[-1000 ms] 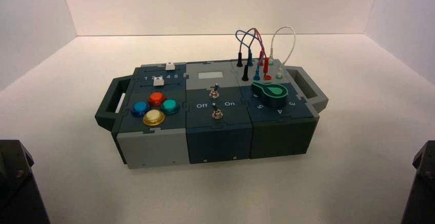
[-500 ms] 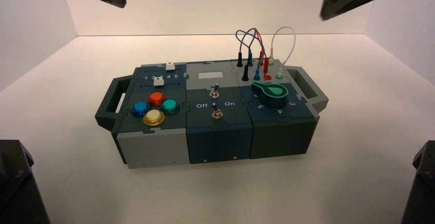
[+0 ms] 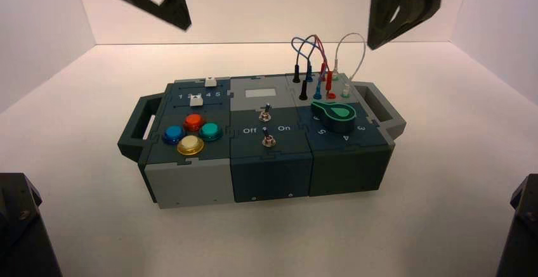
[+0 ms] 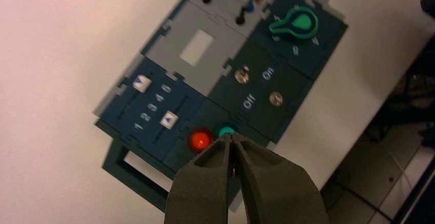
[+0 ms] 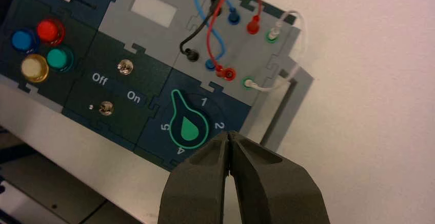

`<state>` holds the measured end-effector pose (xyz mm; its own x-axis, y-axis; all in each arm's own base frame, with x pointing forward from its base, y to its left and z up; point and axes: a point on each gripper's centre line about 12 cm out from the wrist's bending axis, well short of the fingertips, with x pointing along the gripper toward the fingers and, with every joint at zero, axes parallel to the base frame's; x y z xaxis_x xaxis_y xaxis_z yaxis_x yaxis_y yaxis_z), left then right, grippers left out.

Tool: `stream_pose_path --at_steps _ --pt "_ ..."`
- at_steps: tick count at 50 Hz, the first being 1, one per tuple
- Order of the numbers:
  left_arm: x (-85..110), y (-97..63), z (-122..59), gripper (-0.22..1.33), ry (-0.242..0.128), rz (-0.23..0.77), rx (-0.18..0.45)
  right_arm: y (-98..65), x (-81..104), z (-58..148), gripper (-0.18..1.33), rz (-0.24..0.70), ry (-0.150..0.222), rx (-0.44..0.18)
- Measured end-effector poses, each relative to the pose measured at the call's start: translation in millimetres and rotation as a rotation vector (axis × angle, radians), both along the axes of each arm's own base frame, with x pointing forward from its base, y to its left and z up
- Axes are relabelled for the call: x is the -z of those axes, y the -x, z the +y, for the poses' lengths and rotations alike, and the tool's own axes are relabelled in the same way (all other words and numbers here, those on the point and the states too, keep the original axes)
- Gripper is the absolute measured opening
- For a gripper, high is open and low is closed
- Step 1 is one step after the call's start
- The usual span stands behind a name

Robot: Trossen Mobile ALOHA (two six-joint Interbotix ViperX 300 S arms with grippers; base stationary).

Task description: Turn the knob to position 5.

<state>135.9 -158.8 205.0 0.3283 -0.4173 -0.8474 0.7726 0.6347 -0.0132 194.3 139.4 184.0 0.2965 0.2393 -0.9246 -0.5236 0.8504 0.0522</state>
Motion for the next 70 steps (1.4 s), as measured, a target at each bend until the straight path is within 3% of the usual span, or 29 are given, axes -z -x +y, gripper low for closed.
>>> stream_pose_path --at_steps 14,21,36,70 --pt "9.0 3.1 -1.5 -0.16 -0.023 0.022 0.015 -3.6 10.6 8.9 -0.14 0.052 0.010 -0.021" --pt "13.6 1.0 -4.2 -0.16 -0.042 0.021 0.035 -5.5 23.5 26.2 -0.14 0.093 0.047 -0.083" --pt "20.4 -2.7 -8.8 -0.16 -0.062 0.025 0.053 -11.6 39.6 44.7 -0.14 0.138 0.084 -0.126" --pt "21.4 -7.0 -13.8 -0.16 -0.074 0.014 0.080 -24.3 57.2 50.0 -0.14 0.138 0.165 -0.231"
